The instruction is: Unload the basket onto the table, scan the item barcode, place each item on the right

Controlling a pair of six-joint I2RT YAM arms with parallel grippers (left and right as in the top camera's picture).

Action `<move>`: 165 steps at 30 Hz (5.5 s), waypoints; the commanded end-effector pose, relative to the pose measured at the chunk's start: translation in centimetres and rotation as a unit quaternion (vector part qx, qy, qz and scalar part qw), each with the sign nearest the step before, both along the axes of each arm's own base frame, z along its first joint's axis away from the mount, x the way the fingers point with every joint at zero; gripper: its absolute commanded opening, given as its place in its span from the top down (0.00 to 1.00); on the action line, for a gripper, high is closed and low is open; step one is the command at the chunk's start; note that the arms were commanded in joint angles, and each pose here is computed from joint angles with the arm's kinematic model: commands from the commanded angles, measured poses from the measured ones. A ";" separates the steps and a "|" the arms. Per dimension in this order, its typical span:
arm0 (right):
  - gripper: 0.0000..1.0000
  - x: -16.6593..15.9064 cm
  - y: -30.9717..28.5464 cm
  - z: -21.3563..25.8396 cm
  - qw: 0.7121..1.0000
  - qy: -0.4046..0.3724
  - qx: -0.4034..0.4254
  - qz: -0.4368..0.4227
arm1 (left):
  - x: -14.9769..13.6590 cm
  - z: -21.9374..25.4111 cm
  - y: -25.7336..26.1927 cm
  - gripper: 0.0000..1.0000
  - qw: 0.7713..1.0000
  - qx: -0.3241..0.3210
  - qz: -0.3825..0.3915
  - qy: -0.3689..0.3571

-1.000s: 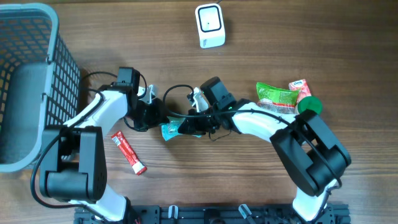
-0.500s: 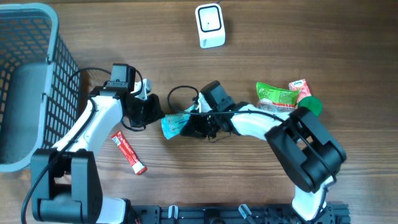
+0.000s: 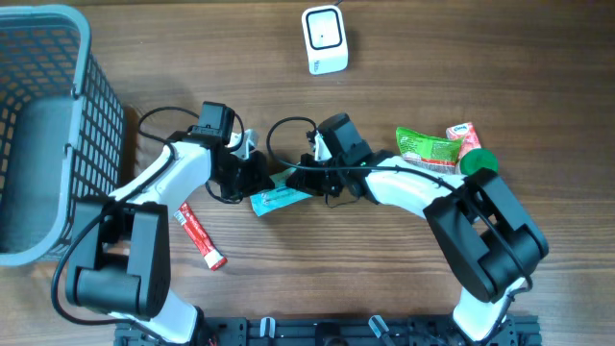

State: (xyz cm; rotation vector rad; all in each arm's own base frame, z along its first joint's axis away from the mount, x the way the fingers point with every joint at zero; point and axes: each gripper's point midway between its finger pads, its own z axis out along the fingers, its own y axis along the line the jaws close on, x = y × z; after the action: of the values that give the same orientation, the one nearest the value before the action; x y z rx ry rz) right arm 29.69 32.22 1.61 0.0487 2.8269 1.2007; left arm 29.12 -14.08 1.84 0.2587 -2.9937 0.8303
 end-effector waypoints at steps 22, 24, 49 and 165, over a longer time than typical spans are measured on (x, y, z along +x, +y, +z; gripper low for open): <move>0.57 0.5 -4.7 3.4 0.969 -0.179 -0.132 0.106 | -0.5 0.4 4.8 0.86 0.988 0.147 0.030 -0.026; 0.59 0.5 -4.7 2.4 0.970 -0.171 -0.137 0.109 | -0.6 -0.7 4.9 0.47 0.988 0.150 0.028 -0.012; 0.72 -0.2 -4.5 -0.7 0.979 -0.118 -0.136 0.101 | -2.3 -2.9 2.2 0.96 0.998 0.060 -0.008 -0.028; 0.74 4.5 -2.1 -1.0 0.990 -0.121 0.032 0.069 | 2.8 -3.5 -1.0 0.81 0.985 0.153 0.003 -0.078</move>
State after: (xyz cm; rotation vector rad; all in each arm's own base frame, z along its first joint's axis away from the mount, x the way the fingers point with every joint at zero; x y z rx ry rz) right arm 33.96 30.43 1.79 -0.2788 2.6015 1.2821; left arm 33.22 -15.03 0.00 0.2564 -3.3072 0.4297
